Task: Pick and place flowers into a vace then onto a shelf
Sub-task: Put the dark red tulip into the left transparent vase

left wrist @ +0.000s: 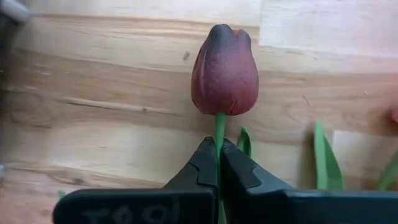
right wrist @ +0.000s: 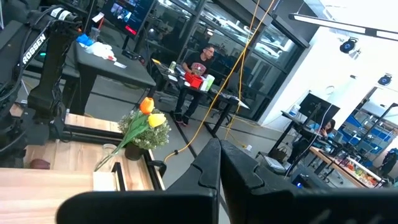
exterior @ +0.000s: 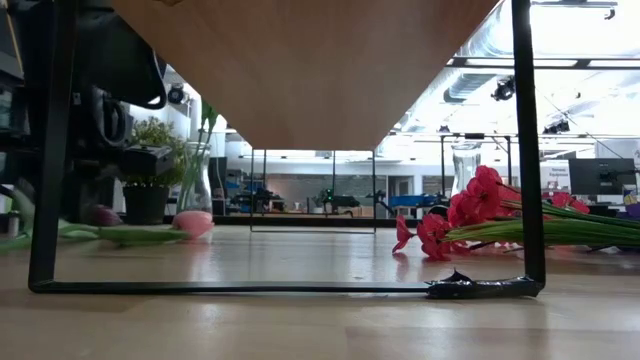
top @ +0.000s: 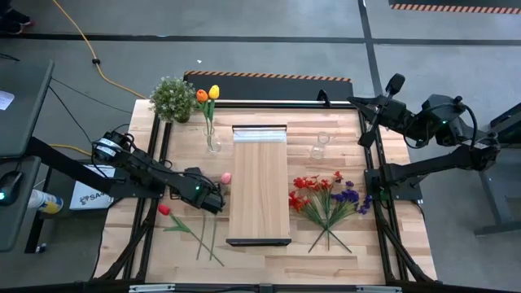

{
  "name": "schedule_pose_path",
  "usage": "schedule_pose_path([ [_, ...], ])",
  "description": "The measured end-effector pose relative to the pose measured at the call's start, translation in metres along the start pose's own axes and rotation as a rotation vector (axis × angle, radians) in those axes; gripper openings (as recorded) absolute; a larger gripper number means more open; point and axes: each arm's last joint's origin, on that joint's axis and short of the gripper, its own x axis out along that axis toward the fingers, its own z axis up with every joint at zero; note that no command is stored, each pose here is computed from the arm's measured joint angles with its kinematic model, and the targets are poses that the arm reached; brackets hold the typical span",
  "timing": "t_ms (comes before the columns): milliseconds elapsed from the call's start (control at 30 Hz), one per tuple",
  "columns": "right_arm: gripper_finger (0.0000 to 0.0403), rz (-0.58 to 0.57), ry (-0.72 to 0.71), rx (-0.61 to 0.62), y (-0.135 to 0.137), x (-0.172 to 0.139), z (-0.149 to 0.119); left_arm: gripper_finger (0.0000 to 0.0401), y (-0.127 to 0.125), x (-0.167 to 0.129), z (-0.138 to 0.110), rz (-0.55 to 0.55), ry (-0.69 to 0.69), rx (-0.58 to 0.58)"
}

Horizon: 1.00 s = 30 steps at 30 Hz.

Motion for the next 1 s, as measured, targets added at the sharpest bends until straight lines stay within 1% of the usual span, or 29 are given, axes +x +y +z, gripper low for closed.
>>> schedule_pose_path([
  [167, 0.0, 0.0, 0.0, 0.0, 0.0, 0.0, 0.0, 0.0035, 0.004, -0.004, 0.003, 0.016, -0.011, -0.04],
  [267, 0.0, 0.0, 0.0, 0.0, 0.0, 0.0, 0.0, 0.0034, 0.005, -0.013, 0.009, 0.027, -0.035, -0.052],
  [400, 0.0, 0.0, 0.0, 0.001, 0.0, 0.0, 0.0, 0.0034, 0.006, -0.034, 0.019, 0.009, -0.085, -0.06],
  [633, 0.0, 0.0, 0.0, 0.003, 0.0, 0.0, 0.0, 0.0034, 0.01, -0.076, 0.039, -0.04, -0.127, -0.083],
  [833, 0.0, 0.003, 0.005, 0.019, 0.0, 0.0, -0.001, 0.0034, 0.012, -0.1, 0.054, -0.065, -0.251, -0.061],
  [933, 0.0, 0.006, 0.011, 0.034, 0.001, 0.0, -0.001, 0.0034, 0.011, -0.108, 0.059, -0.106, -0.32, -0.068],
  [1000, 0.0, 0.009, 0.019, 0.033, 0.001, 0.0, -0.002, 0.0034, 0.009, -0.111, 0.061, -0.155, -0.375, -0.074],
])
